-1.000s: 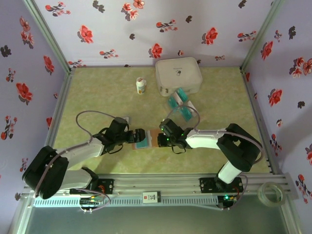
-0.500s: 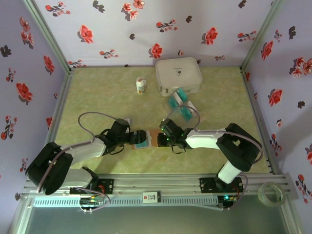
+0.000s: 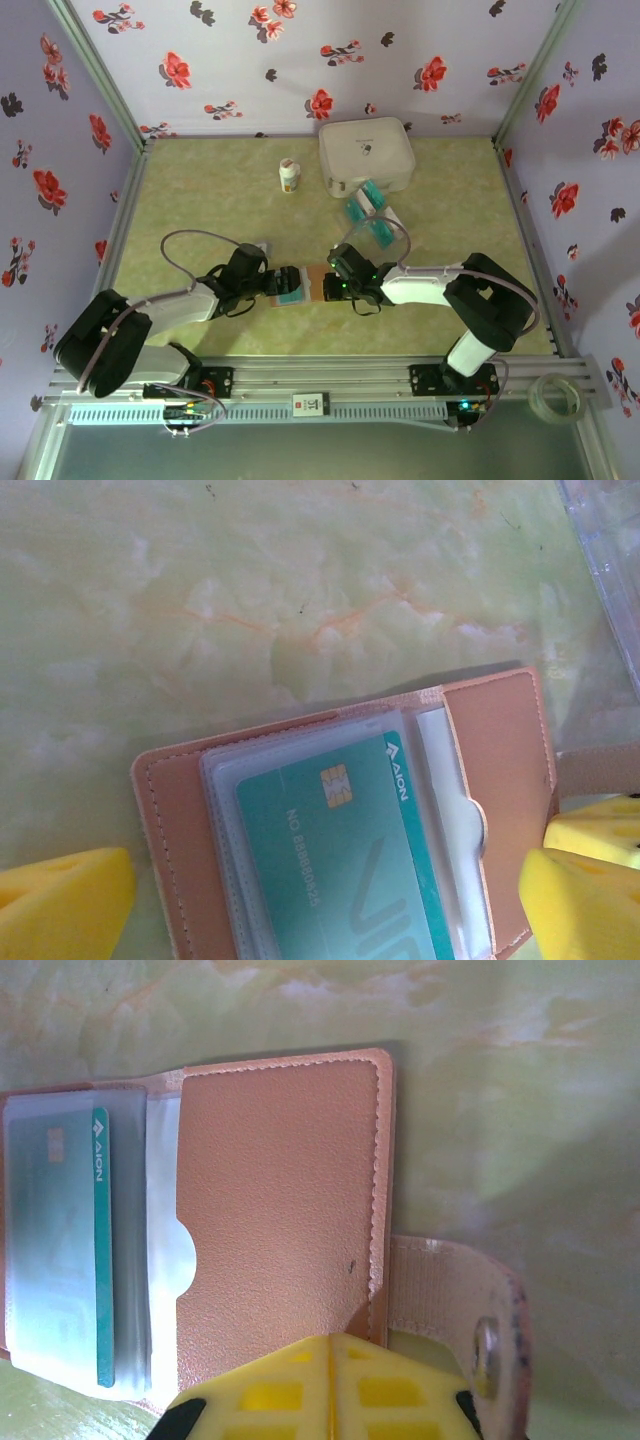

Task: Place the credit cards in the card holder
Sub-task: Close the card holder at the center of the table.

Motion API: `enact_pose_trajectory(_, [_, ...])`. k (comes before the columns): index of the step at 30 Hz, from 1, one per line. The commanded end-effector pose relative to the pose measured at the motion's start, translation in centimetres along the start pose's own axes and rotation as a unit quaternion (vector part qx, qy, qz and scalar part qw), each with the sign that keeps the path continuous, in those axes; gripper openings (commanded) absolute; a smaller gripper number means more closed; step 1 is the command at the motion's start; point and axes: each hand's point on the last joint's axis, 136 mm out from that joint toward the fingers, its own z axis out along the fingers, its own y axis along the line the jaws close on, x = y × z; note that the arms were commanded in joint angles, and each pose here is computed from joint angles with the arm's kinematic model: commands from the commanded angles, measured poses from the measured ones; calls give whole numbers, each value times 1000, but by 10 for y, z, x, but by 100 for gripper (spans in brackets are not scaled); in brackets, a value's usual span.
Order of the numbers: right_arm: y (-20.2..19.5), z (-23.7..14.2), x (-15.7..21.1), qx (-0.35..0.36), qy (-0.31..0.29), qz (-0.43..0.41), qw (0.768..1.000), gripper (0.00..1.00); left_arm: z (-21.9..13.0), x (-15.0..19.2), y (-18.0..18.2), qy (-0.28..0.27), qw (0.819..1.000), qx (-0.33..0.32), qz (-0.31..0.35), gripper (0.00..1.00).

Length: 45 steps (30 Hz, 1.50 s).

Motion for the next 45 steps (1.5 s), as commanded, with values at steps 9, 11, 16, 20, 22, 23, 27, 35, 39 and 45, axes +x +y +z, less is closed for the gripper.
enact_pose_trajectory(9, [-12,15,15,18,23,9,1000,6,1,-6,-12,-4,1000,18,3,100])
enact_pose_trajectory(11, [-12,15,14,18,23,10,1000,6,-2,-8,-15,-8,1000,23,3,100])
enact_pose_trajectory(16, [-11,17,15,16,25,9,1000,6,-13,-17,-23,-24,999,37,3,100])
enact_pose_trajectory(20, [-12,18,16,16,27,10,999,5,-22,-25,-31,-42,998,53,-9,100])
enact_pose_trajectory(22, [-12,19,17,15,29,10,999,5,-25,-29,-34,-50,997,60,-16,100])
enact_pose_trajectory(23, [-12,19,16,15,29,10,999,5,-27,-31,-36,-53,996,63,-18,100])
enact_pose_trajectory(27, [-12,20,17,13,30,12,999,5,-29,-36,-46,-57,995,82,-25,100])
enact_pose_trajectory(35, [-11,20,17,12,29,11,999,5,-36,-49,-73,-71,989,123,-36,100])
enact_pose_trajectory(39, [-9,19,16,10,28,10,1000,5,-39,-54,-84,-76,987,136,-35,100])
enact_pose_trajectory(45, [-5,17,11,9,25,4,1000,5,-35,-53,-95,-72,986,146,-32,100])
